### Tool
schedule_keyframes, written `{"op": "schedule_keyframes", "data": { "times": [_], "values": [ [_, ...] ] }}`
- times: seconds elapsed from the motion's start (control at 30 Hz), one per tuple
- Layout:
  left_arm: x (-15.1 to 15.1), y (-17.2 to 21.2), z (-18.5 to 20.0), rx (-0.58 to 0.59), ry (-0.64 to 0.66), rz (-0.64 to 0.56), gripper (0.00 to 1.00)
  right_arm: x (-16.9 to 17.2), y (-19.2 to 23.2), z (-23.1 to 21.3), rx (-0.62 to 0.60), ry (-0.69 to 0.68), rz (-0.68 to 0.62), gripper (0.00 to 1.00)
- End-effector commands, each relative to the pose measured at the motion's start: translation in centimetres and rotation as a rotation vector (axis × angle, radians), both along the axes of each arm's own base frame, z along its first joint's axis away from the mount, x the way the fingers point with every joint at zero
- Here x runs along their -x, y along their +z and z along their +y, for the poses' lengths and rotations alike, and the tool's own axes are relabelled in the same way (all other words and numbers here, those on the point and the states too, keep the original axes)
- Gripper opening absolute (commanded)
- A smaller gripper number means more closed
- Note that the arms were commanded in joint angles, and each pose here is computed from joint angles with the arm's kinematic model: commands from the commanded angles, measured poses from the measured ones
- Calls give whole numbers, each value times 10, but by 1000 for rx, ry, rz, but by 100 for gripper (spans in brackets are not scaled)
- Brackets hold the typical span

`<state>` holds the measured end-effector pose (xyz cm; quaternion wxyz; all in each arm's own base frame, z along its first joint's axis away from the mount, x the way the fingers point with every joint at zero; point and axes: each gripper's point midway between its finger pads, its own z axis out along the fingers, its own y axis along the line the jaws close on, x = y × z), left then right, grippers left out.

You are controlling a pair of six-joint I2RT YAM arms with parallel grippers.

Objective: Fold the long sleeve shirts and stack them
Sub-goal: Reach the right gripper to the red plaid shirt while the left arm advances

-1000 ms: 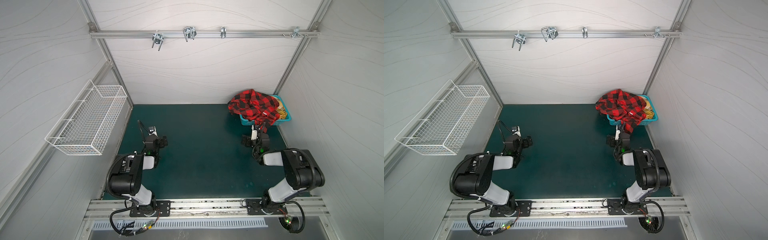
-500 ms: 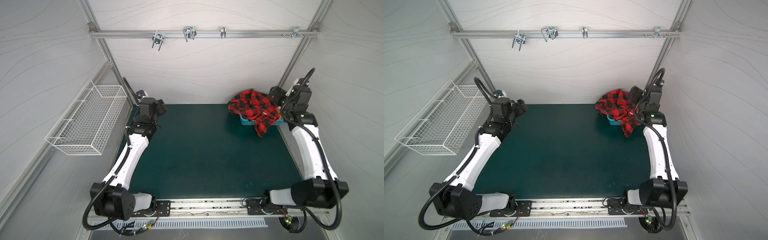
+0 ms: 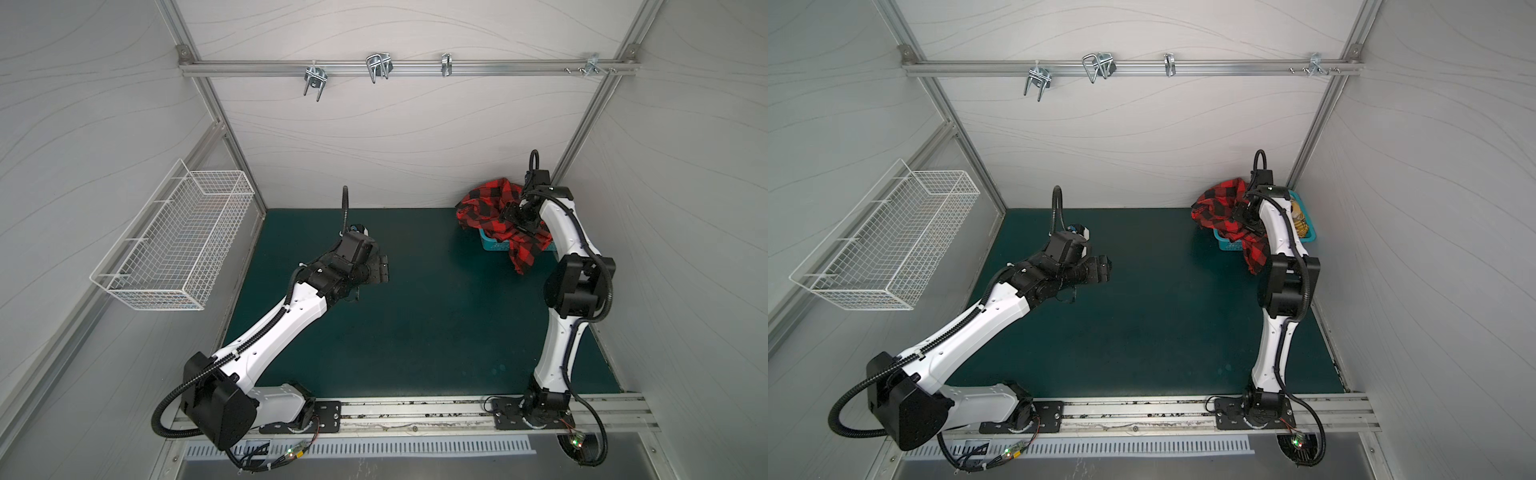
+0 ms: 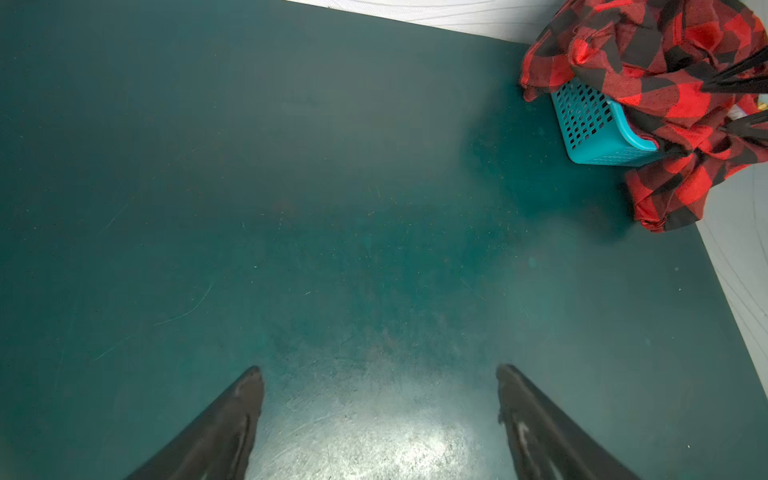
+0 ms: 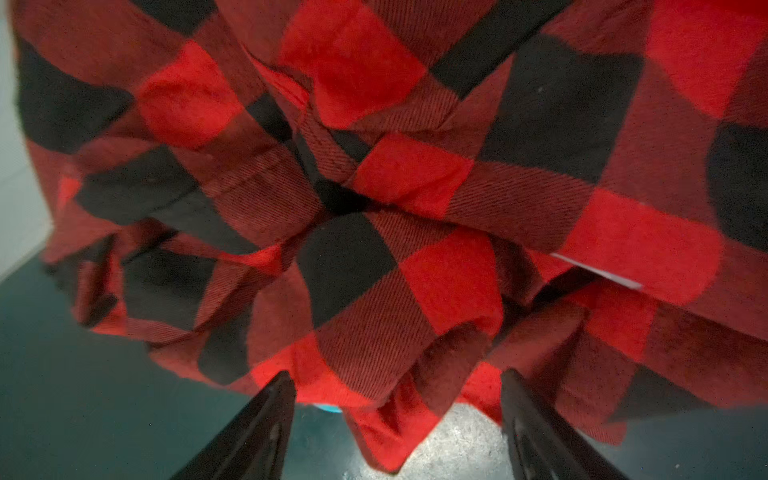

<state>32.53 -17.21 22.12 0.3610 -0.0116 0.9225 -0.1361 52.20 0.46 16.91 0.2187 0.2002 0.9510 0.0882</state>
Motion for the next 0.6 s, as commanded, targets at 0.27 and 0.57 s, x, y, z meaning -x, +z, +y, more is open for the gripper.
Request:
{"op": "schedule_keyframes", "data": {
  "times": [0.27,0.57],
  "values": [
    [-16,28,0,-27,14,-78,84,-20,8,26,-36,68,-55,0],
    [-19,50,25,31,138,-38,84,56,152,126,-4,351,-289,0]
  ]
}}
